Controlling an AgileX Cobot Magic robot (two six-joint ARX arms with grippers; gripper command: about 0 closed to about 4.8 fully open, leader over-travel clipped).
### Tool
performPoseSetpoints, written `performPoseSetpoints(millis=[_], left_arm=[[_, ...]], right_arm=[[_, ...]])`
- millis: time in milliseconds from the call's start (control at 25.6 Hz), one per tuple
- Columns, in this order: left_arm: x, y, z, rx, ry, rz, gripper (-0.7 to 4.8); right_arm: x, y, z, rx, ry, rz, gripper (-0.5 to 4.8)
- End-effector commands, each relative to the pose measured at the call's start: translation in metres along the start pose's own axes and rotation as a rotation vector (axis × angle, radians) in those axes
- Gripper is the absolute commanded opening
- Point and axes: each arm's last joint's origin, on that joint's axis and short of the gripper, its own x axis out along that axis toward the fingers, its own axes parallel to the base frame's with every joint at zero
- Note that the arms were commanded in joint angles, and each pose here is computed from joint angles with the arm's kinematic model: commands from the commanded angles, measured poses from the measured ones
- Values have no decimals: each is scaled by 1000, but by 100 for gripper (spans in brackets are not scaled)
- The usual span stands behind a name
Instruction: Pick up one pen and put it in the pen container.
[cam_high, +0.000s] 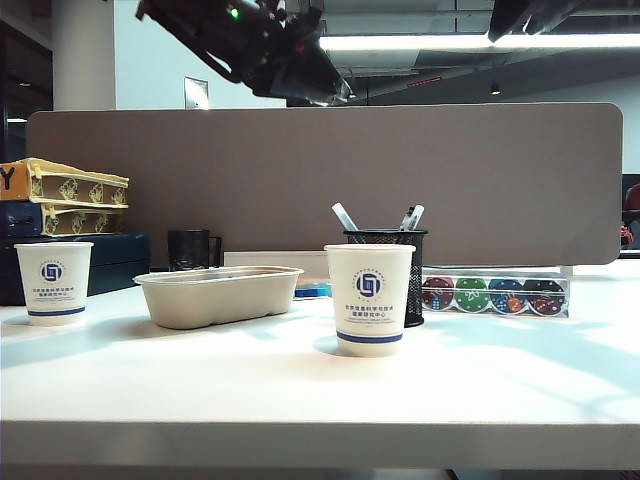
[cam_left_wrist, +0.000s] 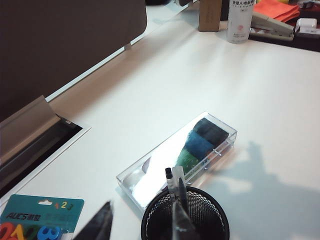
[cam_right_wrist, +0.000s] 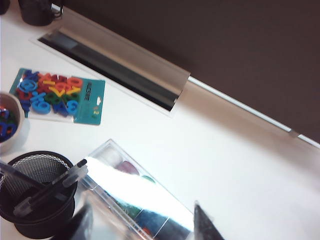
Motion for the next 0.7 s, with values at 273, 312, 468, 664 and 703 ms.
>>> performPoseSetpoints(millis=[273, 312, 468, 664, 703], left_arm=[[-32, -10, 21, 20, -2, 31, 152], [-36, -12, 20, 19, 2, 37, 152], [-55, -23, 14, 18, 16, 69, 152], [-71, -32, 11, 21, 13, 90, 152], [-74, -34, 11, 23, 12, 96, 152]], right_arm=[[-33, -4, 9, 14, -61, -19, 252], [-36, -5, 10, 29, -68, -20, 252], [-46, -7, 12, 66, -90, -30, 252], [-57, -9, 11, 86, -90, -31, 252], [-59, -9, 10, 86, -89, -31, 252]])
